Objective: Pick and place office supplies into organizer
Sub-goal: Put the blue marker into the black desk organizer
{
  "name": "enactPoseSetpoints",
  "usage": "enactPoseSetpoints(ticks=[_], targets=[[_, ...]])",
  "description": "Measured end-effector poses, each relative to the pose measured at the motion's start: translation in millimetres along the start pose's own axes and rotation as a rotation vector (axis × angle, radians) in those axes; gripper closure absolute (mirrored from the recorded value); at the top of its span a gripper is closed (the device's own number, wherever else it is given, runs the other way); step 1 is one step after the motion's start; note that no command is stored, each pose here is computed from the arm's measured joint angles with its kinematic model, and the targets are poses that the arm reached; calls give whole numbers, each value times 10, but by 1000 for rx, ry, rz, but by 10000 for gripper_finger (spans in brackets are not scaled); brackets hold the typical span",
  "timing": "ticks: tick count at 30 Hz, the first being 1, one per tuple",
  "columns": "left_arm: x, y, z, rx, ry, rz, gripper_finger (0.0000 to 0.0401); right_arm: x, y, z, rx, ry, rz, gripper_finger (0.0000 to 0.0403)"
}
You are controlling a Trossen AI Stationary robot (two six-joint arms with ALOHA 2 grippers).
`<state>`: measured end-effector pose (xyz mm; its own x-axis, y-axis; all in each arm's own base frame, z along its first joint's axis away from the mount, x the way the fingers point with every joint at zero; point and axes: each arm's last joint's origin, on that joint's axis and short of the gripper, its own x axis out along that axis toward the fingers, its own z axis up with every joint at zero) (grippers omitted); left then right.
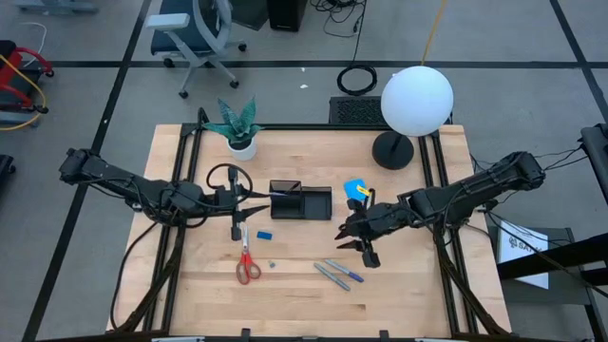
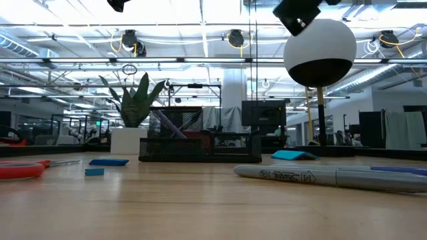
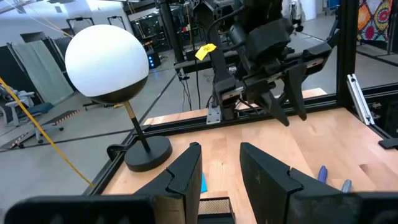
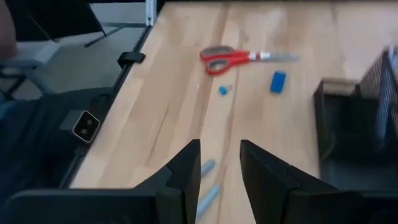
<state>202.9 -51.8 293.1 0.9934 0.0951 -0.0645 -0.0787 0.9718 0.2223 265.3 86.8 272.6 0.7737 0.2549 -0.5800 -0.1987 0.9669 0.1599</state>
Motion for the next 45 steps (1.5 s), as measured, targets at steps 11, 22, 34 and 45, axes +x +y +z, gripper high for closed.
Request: enactPoseSetpoints(ticks=[11,22,34,45], targets=[[0,1,6,-1,-3,2,283,50,373,-149,146,282,-170,300],[0,2,6,0,-2,2,283,789,541,-152,293,701,-482,300],[0,2,6,43,-3,3,283,1029,549,-163,456,709,-471,300],[0,2,6,51,-2,2,283,1148,514,-384,511,707,-422,300]])
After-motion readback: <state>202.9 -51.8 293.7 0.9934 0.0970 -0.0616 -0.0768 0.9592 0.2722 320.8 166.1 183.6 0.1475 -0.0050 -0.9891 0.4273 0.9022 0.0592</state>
